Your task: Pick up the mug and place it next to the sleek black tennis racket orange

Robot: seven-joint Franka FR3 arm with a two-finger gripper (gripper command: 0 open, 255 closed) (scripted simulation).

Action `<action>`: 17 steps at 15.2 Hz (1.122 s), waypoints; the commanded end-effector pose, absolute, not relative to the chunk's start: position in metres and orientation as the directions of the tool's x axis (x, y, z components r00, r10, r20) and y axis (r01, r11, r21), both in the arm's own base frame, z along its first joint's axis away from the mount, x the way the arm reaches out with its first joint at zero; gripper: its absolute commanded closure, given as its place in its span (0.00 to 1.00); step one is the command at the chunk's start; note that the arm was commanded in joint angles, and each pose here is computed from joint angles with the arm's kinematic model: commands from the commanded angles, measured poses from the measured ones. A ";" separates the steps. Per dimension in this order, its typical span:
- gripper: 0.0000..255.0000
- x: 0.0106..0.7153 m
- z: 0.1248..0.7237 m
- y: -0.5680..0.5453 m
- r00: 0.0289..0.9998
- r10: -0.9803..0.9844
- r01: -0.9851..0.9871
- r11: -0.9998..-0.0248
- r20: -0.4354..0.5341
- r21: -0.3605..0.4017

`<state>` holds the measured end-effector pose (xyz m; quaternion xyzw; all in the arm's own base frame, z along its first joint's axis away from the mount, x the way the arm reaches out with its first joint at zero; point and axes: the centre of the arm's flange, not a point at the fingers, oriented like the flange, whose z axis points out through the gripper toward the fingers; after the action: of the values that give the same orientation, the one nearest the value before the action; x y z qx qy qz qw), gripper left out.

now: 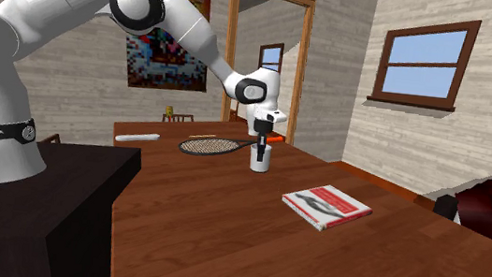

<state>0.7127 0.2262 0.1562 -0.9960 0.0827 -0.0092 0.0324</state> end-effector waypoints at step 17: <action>0.00 0.712 0.205 0.223 0.986 -0.165 -0.164 -0.984 0.014 -0.067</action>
<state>0.7117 0.2238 0.1991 -0.9960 0.0826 -0.0101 0.0328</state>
